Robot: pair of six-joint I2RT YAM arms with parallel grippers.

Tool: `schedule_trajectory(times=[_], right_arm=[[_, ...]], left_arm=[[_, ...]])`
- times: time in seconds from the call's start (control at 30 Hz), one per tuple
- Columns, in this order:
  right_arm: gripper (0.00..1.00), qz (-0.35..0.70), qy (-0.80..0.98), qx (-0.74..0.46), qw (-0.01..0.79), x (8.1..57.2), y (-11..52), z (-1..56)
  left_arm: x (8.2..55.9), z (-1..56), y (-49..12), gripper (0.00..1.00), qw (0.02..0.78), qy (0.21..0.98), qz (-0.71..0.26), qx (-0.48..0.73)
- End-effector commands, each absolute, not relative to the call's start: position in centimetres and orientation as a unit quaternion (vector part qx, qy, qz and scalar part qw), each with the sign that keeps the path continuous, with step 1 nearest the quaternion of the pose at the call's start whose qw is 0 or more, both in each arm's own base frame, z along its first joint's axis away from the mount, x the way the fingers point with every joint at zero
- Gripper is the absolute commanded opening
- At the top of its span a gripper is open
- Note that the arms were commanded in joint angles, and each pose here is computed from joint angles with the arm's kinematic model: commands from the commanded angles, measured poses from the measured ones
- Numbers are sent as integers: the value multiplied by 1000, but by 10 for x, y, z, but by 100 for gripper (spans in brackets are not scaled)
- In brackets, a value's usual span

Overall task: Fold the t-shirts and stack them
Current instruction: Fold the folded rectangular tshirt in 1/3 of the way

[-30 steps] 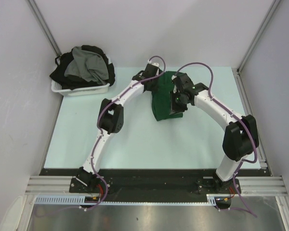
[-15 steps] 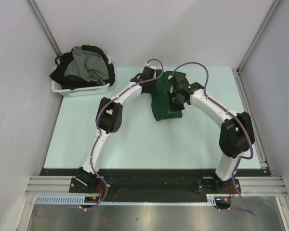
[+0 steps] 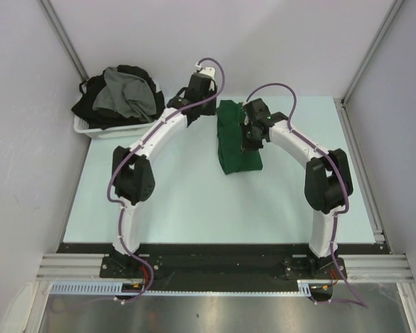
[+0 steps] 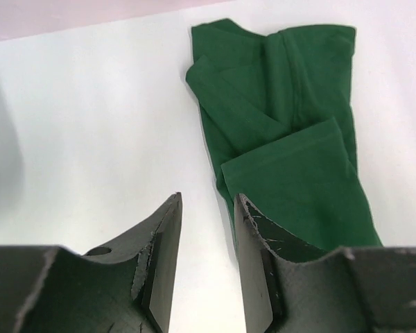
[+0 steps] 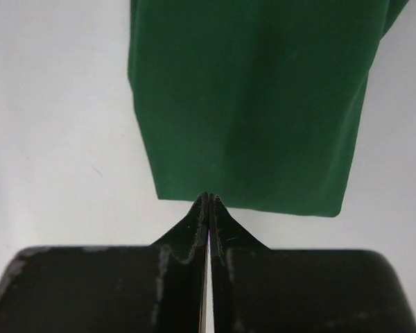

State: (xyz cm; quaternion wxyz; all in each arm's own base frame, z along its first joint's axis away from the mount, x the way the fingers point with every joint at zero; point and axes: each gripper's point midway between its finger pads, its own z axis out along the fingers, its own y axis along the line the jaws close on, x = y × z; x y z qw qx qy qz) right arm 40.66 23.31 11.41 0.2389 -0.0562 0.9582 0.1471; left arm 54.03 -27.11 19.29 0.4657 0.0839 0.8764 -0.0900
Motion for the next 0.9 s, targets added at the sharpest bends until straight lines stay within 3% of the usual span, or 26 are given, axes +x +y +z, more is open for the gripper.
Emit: schedule_trajectory(times=[0.0,0.63,0.77,0.87], right_arm=[[0,153,953,-57,254,425,236,111],[0,93,984,-11,154,394,214,21],[0,104,976,-21,189,407,216,49],[0,124,959,-28,253,436,222,102]], left_arm=[[517,228,-259,41,472,873,-98,74],[439,251,-242,38,451,883,-103,76],[435,253,-243,38,449,884,-106,77],[435,255,-247,38,450,883,-112,77]])
